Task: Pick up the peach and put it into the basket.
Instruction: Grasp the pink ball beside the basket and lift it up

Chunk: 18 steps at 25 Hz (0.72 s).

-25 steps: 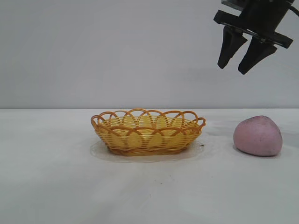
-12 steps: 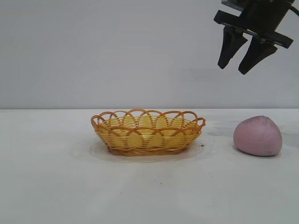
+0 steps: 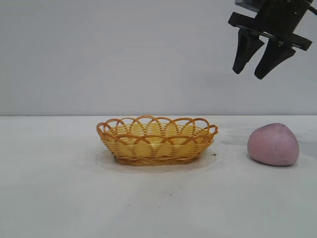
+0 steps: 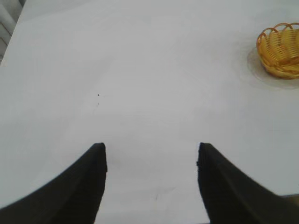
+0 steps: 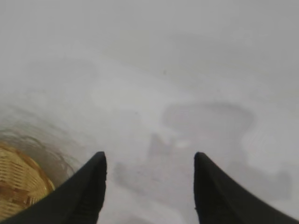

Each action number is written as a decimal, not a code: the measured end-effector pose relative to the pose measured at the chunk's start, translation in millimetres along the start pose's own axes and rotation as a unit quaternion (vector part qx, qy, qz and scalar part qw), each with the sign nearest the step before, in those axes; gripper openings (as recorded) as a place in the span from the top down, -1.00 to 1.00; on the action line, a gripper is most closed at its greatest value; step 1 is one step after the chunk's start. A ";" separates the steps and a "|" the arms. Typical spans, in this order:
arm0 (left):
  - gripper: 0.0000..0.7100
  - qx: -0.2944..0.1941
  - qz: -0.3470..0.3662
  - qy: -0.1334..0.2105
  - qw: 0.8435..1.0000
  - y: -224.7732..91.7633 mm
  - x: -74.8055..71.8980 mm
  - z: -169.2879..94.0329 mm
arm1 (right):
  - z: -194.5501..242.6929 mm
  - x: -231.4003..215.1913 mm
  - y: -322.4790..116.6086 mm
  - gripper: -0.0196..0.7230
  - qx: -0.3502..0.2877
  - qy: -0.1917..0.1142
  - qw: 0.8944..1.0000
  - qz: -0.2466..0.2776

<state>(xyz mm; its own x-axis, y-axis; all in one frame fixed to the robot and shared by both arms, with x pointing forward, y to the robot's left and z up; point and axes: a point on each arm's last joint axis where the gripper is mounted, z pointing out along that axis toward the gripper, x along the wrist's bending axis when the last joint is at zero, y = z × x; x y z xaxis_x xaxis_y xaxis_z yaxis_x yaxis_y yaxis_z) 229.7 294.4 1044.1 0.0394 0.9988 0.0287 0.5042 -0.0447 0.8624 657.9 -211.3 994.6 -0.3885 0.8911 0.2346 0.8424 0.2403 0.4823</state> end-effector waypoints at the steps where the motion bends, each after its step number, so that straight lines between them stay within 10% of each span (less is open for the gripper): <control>1: -0.01 0.000 0.000 0.001 1.000 0.0 0.1 0.0 | 0.0 -0.1 -0.1 -0.11 0.000 -0.001 1.000 -0.001; 18: -0.07 -0.001 0.000 0.007 1.000 0.3 1.1 0.0 | -0.2 -0.2 -0.2 -0.11 0.002 -0.002 1.000 -0.004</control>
<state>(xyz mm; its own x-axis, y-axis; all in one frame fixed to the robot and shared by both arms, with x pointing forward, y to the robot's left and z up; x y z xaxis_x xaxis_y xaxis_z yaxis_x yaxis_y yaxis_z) 229.9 295.5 1044.4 0.0279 0.9990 0.0360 0.5017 -0.0451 0.8639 657.8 -211.6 994.6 -0.3936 0.8904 0.2285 0.8412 0.2485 0.4802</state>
